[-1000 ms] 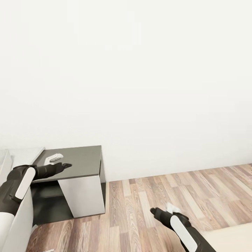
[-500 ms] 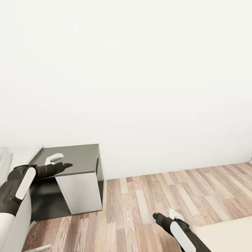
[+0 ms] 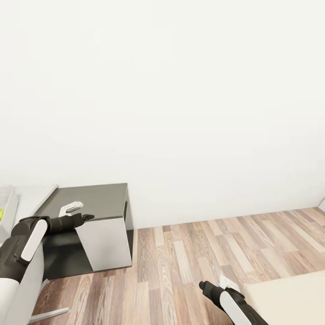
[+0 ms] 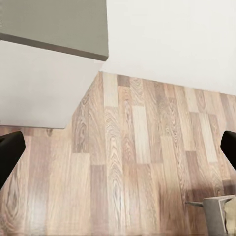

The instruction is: Put all the toys in the child's room - the three board games (two on the bed and one on the table), the two jigsaw puzzles on the table, and the tennis ball on the table - inside the toy box on the table in the child's room.

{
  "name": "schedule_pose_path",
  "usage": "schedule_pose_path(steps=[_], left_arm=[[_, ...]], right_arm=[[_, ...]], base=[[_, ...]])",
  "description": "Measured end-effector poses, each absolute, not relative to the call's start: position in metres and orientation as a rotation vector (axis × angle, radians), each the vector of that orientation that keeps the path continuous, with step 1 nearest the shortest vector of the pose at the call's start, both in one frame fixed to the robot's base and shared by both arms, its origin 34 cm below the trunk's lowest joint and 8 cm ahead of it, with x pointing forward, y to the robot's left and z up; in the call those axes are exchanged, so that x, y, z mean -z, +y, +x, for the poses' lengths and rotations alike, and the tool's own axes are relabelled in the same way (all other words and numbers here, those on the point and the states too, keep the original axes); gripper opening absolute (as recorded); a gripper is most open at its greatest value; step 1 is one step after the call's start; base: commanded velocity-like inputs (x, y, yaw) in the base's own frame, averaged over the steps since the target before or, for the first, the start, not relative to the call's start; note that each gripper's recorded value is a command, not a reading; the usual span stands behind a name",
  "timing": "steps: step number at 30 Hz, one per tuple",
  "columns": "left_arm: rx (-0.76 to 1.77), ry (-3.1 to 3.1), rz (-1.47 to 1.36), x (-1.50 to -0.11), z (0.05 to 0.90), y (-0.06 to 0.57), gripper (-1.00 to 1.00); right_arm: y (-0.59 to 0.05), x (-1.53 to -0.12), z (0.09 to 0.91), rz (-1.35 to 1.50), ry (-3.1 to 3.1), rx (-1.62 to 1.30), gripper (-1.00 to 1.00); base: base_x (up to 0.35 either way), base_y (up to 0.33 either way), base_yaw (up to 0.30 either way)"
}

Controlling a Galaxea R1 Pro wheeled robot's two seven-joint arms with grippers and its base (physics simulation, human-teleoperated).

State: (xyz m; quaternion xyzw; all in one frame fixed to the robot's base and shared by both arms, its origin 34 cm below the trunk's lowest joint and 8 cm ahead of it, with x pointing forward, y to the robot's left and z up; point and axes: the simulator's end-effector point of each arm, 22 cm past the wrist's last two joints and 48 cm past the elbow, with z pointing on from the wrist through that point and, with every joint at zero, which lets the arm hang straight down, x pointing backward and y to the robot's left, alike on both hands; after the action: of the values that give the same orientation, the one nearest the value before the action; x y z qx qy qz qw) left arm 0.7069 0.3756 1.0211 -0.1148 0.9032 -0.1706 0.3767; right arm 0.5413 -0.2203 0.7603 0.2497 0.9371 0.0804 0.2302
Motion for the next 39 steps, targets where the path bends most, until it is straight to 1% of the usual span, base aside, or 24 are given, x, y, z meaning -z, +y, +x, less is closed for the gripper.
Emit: schedule_pose_path(steps=[8,18,26,33,39], left_arm=[[0.428,2.347,-0.307,-1.001,0.694,0.376,1.0],[0.389,2.463,-0.358,-0.95,0.666,0.386,1.0],[0.245,2.603,-0.369,-0.884,0.633,0.407,1.0],[0.09,2.709,-0.223,-0.831,0.603,0.409,1.0],[-0.061,2.763,-0.141,-0.764,0.548,0.438,1.0]], right_arm=[[-0.197,-0.757,0.535,0.554,2.593,-0.217,1.0],[-0.19,-0.758,0.536,0.522,2.586,-0.243,1.0],[-0.198,-0.744,0.522,0.538,2.619,-0.211,1.0],[-0.207,-0.73,0.508,0.555,2.656,-0.172,1.0],[-0.178,-0.727,0.5,0.502,2.673,-0.193,1.0]], base=[[-0.237,0.0,0.0],[-0.027,0.0,0.0],[0.0,0.0,0.0],[0.0,0.0,0.0],[0.0,0.0,0.0]])
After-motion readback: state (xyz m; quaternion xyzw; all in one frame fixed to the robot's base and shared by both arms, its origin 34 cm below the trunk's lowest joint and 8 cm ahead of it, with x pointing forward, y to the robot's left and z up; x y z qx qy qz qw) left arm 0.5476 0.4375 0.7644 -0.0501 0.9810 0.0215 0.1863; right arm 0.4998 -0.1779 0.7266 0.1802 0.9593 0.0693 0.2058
